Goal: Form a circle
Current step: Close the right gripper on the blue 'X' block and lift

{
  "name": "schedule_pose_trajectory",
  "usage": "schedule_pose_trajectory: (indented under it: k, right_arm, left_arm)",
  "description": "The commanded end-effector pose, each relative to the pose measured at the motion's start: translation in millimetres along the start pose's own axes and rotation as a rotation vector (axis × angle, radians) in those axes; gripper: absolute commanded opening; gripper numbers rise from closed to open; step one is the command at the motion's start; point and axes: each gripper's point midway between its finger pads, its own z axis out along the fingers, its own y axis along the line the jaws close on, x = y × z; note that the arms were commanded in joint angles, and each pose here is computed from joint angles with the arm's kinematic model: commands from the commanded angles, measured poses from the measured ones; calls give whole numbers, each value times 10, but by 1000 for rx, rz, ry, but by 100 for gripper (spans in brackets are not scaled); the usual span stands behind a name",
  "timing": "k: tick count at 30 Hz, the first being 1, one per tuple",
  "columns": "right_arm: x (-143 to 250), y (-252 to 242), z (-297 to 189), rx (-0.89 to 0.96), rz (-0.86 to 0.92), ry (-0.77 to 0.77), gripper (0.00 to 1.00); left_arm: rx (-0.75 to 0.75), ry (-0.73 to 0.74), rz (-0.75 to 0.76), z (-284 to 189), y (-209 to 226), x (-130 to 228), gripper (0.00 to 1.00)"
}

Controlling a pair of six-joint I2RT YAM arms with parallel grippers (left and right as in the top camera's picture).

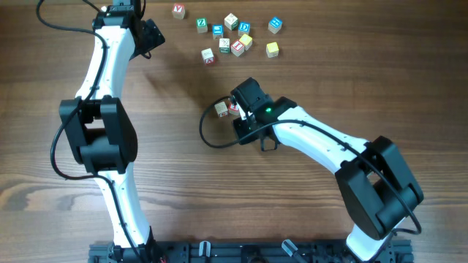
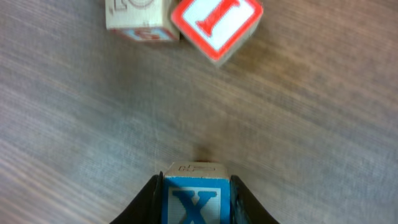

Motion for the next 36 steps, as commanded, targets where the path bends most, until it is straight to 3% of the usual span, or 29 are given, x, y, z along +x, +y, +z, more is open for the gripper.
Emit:
schedule_pose_trajectory:
  k: [1, 11, 20, 24, 28, 36]
  right_arm:
    - [-34, -94, 69, 54, -60, -37, 14]
    - [-64, -170, 208, 96, -64, -49, 15]
    - [-63, -182, 236, 99, -70, -47, 46]
    - [18, -195, 238, 102, -62, -14, 52]
    - [169, -152, 239, 70, -58, 49, 49]
    - [148, -135, 241, 61, -60, 41, 27]
  left_arm:
    - [7, -18, -19, -40, 1, -76, 100]
    - [7, -18, -19, -40, 1, -76, 100]
    - [7, -18, -19, -40, 1, -77, 100]
    - [6, -19, -19, -40, 1, -78, 100]
    - [7, -18, -19, -40, 1, -76, 100]
    - [6, -18, -19, -40, 2, -77, 100]
